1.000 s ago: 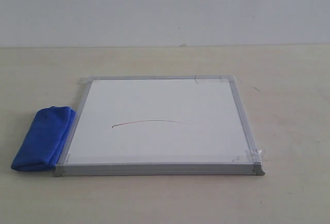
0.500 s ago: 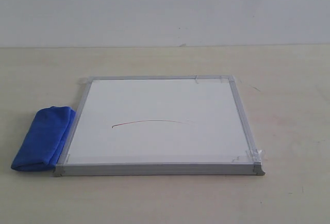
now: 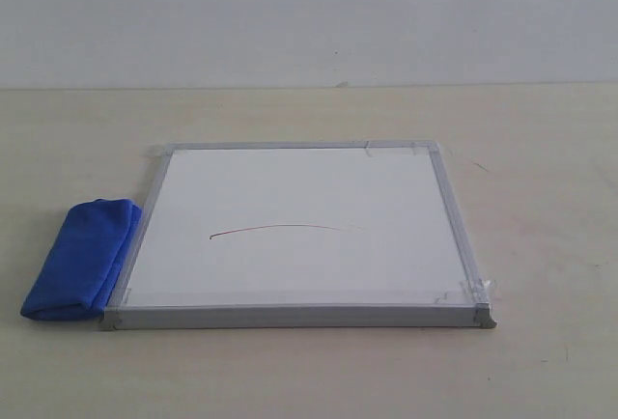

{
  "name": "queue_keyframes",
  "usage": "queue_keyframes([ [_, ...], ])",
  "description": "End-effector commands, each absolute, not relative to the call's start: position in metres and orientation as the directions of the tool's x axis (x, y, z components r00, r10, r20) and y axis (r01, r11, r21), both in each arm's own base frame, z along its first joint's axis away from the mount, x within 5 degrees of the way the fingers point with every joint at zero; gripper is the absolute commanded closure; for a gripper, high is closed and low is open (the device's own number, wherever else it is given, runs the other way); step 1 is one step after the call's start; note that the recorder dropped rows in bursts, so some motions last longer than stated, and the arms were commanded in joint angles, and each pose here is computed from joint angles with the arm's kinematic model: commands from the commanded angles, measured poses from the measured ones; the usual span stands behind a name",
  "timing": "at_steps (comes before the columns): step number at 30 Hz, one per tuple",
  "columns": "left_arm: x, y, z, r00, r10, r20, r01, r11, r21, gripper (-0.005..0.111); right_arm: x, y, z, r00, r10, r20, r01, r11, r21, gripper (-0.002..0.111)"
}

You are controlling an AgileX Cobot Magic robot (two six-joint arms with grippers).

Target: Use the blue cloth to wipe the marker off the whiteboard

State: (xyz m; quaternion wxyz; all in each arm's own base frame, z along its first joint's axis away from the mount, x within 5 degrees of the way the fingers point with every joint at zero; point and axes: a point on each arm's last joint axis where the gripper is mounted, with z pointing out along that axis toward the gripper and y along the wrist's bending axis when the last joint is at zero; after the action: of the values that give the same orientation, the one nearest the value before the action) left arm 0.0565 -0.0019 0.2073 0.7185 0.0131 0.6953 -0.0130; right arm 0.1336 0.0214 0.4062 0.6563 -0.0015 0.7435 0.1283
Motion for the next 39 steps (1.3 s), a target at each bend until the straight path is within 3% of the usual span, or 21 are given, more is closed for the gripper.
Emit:
queue_keyframes([
  [1,0.056,-0.002,0.208,0.035,-0.001,-0.999,0.040,0.999,0.000,0.102,0.187,0.059,0.382,-0.261,0.011,-0.965,-0.360,0.927,0.108,0.107],
  [6,0.056,-0.002,0.208,0.035,-0.001,-0.999,0.040,0.999,0.000,0.102,0.222,0.125,0.347,-0.283,-0.163,-0.945,-0.546,0.837,0.019,0.107],
  [12,0.056,-0.002,0.208,0.035,-0.001,-0.999,0.040,0.999,0.000,0.102,0.244,0.225,0.299,-0.335,-0.307,-0.891,-0.710,0.703,0.024,0.107],
  [16,0.056,-0.002,0.208,0.035,-0.001,-0.999,0.040,0.999,0.000,0.102,0.258,0.267,0.286,-0.377,-0.337,-0.863,-0.747,0.662,0.068,0.105],
  [20,0.056,-0.002,0.208,0.035,-0.001,-0.999,0.040,0.999,0.000,0.102,0.273,0.318,0.267,-0.391,-0.400,-0.829,-0.797,0.597,0.088,0.075],
  [24,0.056,-0.002,0.208,0.035,-0.001,-0.999,0.040,0.999,0.000,0.102,0.299,0.361,0.246,-0.456,-0.381,-0.804,-0.787,0.594,0.165,0.062],
  [29,0.056,-0.002,0.208,0.035,-0.001,-0.999,0.040,0.999,0.000,0.102,0.318,0.393,0.208,-0.538,-0.442,-0.718,-0.786,0.570,0.238,0.016],
  [34,0.056,-0.002,0.208,0.035,-0.001,-0.999,0.040,0.999,0.000,0.102,0.331,0.402,0.161,-0.607,-0.384,-0.696,-0.717,0.642,0.272,0.015],
  [39,0.056,-0.002,0.208,0.035,-0.001,-0.999,0.040,0.999,0.000,0.102,0.337,0.404,0.146,-0.671,-0.287,-0.684,-0.636,0.697,0.332,0.015],
])
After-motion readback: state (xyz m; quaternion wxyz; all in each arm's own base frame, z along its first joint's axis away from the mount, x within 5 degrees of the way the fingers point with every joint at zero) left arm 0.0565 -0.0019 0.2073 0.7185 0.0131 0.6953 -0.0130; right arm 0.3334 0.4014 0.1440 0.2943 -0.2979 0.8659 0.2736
